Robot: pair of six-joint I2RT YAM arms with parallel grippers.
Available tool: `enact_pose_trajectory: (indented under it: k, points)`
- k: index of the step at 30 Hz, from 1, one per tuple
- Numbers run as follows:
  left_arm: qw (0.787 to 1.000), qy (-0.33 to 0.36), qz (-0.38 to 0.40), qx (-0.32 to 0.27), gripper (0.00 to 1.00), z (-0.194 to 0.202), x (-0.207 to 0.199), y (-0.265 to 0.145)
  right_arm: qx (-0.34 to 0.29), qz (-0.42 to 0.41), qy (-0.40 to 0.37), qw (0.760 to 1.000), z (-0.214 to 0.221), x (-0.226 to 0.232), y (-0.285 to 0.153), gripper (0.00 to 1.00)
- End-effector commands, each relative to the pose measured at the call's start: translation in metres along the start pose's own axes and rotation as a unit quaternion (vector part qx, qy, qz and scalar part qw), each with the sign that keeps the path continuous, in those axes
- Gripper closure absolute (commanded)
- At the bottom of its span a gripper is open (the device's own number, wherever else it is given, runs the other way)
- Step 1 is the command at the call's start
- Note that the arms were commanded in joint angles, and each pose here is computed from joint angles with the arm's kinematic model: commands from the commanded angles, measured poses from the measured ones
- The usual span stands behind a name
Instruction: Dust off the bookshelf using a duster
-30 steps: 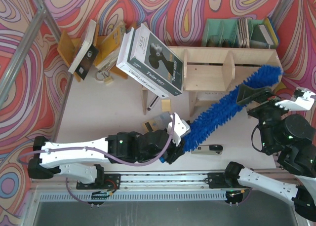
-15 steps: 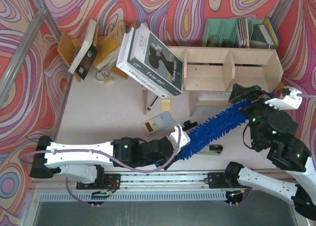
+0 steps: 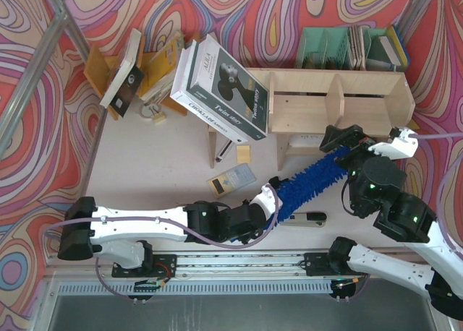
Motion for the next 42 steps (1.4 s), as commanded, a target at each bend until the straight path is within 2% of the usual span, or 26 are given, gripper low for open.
enact_pose_trajectory:
  k: [1, 12, 19, 25, 34, 38, 42]
  points:
    - [0.998, -0.041, -0.037, -0.036, 1.00, -0.010, 0.008, 0.005, 0.001, 0.011, 0.005, 1.000, 0.010, 0.001, 0.004, 0.01]
    - [0.990, -0.095, -0.093, -0.042, 1.00, -0.021, 0.021, 0.021, 0.011, 0.008, -0.001, 1.000, 0.019, 0.001, 0.005, 0.01]
    - [0.985, -0.111, -0.099, -0.085, 1.00, -0.041, 0.023, 0.017, 0.010, 0.012, 0.002, 1.000, 0.021, -0.009, 0.002, 0.01]
    - [0.987, -0.094, -0.069, -0.114, 1.00, -0.065, 0.012, 0.021, 0.009, 0.015, 0.002, 1.000, 0.021, -0.014, 0.000, 0.01]
    - [0.996, -0.032, -0.014, -0.083, 1.00, -0.090, -0.016, 0.052, 0.006, 0.020, 0.003, 1.000, 0.022, -0.019, -0.001, 0.01]
    - [0.997, -0.021, -0.018, -0.072, 1.00, -0.094, -0.019, 0.060, 0.006, 0.021, 0.000, 1.000, 0.022, -0.020, -0.001, 0.01]
    - [0.995, -0.039, -0.031, -0.088, 1.00, -0.091, -0.009, 0.049, 0.006, 0.023, -0.001, 1.000, 0.022, -0.021, -0.001, 0.01]
Point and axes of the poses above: each gripper's point midway between its finger pads, its own y axis out along the fingers, its own x axis along the line the jaws close on, z = x × y, the point moved 6 cm from there along -y, back along the fingers
